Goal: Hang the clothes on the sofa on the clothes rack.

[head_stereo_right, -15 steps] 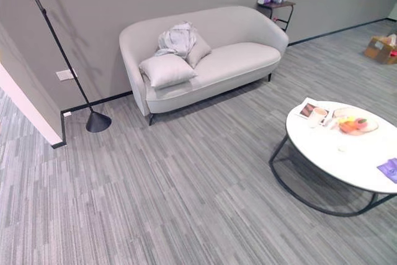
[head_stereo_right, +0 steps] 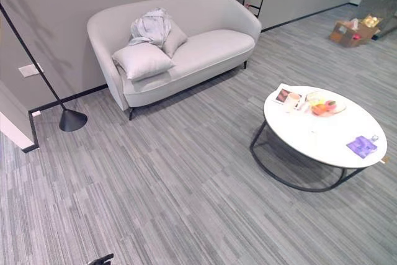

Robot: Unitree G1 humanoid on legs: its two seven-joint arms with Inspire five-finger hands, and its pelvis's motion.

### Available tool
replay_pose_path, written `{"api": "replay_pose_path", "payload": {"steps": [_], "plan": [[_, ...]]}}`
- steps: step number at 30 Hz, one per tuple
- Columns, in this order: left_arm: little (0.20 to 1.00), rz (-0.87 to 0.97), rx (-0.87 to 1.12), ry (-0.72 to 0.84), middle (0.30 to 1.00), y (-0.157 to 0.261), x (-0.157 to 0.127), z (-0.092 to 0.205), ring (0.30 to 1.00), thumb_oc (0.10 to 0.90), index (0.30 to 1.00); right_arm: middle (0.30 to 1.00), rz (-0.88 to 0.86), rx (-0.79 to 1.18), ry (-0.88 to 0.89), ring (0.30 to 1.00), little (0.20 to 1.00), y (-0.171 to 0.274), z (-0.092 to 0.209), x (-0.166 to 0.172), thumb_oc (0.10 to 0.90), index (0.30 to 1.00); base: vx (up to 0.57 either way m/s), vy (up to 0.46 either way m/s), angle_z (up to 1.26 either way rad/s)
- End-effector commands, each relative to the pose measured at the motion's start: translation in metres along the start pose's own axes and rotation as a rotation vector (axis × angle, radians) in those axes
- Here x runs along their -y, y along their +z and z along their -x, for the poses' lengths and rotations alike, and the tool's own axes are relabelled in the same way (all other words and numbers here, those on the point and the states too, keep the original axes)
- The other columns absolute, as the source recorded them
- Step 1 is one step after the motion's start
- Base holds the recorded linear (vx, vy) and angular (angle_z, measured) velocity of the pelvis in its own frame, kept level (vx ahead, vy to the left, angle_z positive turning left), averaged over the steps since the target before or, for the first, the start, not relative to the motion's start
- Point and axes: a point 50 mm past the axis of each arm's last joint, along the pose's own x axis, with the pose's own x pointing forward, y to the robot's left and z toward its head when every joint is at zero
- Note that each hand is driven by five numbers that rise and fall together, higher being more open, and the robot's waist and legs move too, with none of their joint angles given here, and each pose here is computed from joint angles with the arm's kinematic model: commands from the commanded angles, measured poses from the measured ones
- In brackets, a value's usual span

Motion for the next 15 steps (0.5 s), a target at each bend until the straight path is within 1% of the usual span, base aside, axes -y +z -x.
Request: {"api": "replay_pose_path", "payload": {"steps": [1, 6, 9, 15], "plan": [[0.9, -0.031, 0.002, -0.052, 0.9, -0.003, 0.023, 0.0, 0.9, 0.8, 0.9, 0.9, 0.077, 0.003, 0.055, 0.9, 0.9, 0.005, -0.002, -0.019, 0.8, 0.9, -0.01, 0.042, -0.04], [0.9, -0.054, 0.014, -0.05, 0.9, 0.002, 0.02, -0.001, 0.9, 0.8, 0.9, 0.9, 0.106, 0.009, 0.078, 0.9, 0.9, 0.007, -0.002, -0.025, 0.8, 0.9, -0.02, 0.056, -0.06], [0.9, -0.046, 0.018, -0.036, 0.9, 0.005, 0.015, -0.001, 0.9, 0.8, 0.9, 0.9, 0.168, 0.022, 0.105, 0.9, 0.9, 0.011, -0.002, -0.034, 0.8, 0.9, 0.0, 0.036, -0.17], [0.9, -0.043, 0.012, -0.03, 0.9, 0.007, 0.011, -0.002, 0.9, 0.8, 0.9, 0.9, 0.208, 0.044, 0.142, 0.9, 0.9, 0.014, -0.002, -0.045, 0.8, 0.9, 0.06, -0.036, -0.29]]}}
